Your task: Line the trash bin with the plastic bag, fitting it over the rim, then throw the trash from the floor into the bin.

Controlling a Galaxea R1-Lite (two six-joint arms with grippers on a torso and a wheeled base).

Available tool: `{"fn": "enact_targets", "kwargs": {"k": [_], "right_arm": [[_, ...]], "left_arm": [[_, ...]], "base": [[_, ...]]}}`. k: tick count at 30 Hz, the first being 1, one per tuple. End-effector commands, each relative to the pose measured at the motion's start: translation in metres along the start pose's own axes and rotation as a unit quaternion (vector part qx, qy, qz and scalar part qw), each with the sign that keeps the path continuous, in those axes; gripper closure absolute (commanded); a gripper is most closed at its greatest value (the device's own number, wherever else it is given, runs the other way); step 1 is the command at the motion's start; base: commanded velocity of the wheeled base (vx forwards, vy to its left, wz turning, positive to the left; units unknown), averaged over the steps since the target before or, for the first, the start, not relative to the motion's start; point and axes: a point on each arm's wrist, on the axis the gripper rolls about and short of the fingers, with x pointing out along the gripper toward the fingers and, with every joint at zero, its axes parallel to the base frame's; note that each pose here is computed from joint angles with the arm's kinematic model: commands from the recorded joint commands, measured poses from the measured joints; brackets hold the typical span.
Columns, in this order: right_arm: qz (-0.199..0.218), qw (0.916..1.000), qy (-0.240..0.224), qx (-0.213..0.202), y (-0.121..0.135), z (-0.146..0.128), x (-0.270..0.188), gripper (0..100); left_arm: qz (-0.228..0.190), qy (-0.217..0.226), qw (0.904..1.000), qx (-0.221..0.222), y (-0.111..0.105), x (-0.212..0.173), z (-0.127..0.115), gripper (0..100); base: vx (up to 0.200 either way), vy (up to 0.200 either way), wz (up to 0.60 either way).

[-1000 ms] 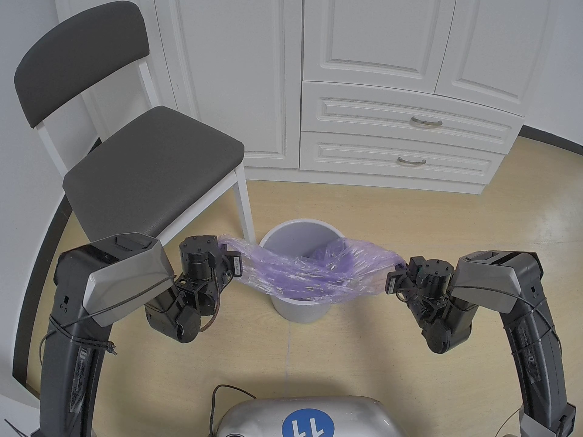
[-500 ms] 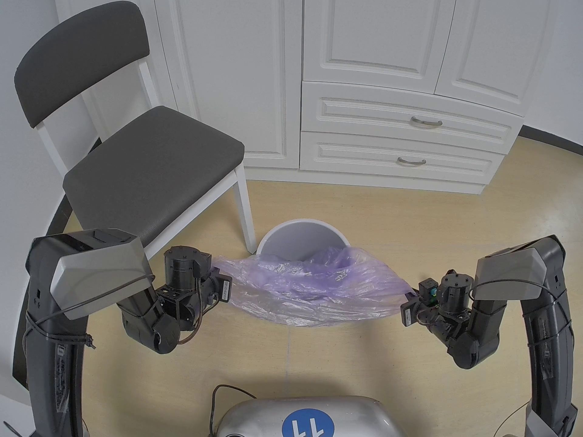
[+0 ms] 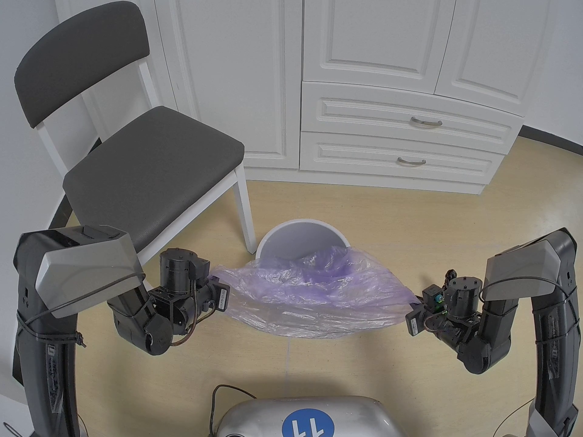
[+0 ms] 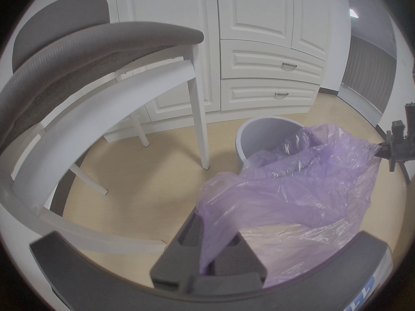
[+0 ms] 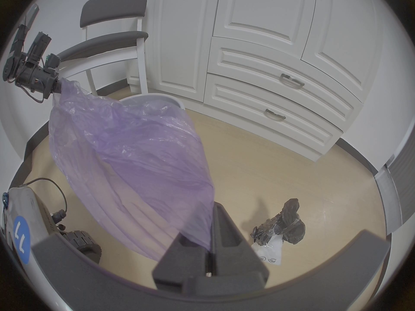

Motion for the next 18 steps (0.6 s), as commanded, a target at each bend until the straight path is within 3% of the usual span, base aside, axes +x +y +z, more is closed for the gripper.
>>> {"fn": "enact_targets", "kwargs": {"k": [1,6,12,13,18], "right_arm": [[0.0,1.0,-0.002,0.0,0.003,-0.005,0.005,100],[-0.013,0.9998,-0.015,0.003,0.006,-0.008,0.026,100],[-0.047,0.9984,-0.028,0.015,0.009,-0.009,0.046,100],[-0.051,0.9971,-0.045,0.036,0.01,-0.001,0.051,100],[-0.061,0.9893,-0.097,0.091,0.015,0.016,0.072,100]], "left_arm": [[0.0,0.013,0.9999,0.001,-0.005,0.017,-0.014,100],[0.013,0.005,0.9999,-0.008,-0.01,0.043,-0.025,100],[0.035,-0.04,0.997,-0.055,-0.018,0.06,-0.01,100],[0.048,-0.059,0.994,-0.078,-0.018,0.066,-0.002,100],[0.052,-0.079,0.9907,-0.098,-0.02,0.076,0.003,100]], "base": [[0.0,0.0,0.0],[0.0,0.0,0.0],[0.0,0.0,0.0],[0.0,0.0,0.0],[0.0,0.0,0.0]]}}
